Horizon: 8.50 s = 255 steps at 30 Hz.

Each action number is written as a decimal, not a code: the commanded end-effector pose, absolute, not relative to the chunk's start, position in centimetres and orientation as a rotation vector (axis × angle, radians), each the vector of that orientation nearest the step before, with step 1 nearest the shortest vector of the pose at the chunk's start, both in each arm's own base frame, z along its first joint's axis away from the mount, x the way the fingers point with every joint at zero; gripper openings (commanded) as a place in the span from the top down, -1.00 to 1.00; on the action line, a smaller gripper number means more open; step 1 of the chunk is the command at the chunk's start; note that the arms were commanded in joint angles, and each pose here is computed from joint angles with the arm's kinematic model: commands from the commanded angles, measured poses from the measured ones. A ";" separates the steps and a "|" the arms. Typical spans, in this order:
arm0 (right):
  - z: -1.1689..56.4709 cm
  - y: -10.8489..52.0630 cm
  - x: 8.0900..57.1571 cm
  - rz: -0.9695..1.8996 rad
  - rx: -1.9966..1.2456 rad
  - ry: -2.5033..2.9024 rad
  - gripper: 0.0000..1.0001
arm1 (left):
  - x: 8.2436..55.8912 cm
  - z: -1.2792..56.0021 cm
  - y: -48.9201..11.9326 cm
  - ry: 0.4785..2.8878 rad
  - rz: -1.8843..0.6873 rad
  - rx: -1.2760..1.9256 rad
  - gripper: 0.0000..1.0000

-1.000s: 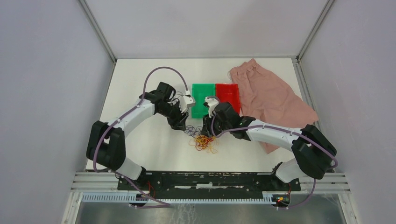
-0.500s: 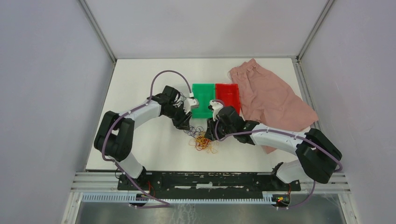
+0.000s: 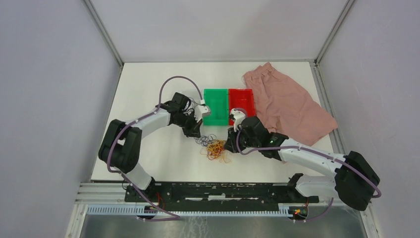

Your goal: Untangle the cables

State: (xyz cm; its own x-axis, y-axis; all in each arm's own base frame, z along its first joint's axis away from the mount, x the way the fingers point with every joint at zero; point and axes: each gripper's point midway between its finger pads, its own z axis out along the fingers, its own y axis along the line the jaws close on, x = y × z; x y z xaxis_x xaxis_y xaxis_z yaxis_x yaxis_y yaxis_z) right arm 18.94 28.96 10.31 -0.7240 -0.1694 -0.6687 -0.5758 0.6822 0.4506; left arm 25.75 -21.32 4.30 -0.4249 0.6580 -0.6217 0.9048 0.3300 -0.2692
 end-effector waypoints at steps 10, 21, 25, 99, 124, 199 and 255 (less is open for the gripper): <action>13.7 25.2 17.6 0.795 -0.571 2.236 0.33 | 26.3 18.3 -21.8 1.954 -0.750 1.350 0.94; 17.8 29.5 21.7 0.922 -0.429 2.016 -0.18 | 24.2 11.0 -19.9 2.134 -0.717 1.398 -0.06; 15.9 30.8 22.2 0.927 -0.442 2.054 -0.22 | 24.9 8.4 -20.3 2.174 -0.739 1.402 -0.02; 20.9 36.7 24.1 1.074 -0.523 1.818 0.60 | 20.6 40.9 -20.4 1.560 -0.682 1.228 0.94; 25.7 34.2 23.7 1.074 -0.457 1.714 -0.57 | 32.1 33.9 -16.4 1.628 -0.105 1.040 0.94; 11.9 29.7 23.3 0.803 -0.331 2.285 -0.34 | 29.3 21.5 -17.2 1.991 -0.591 1.158 -0.59; 40.4 35.1 15.2 1.819 -0.650 1.402 1.00 | 17.1 28.5 -25.5 1.311 -0.982 1.246 -0.19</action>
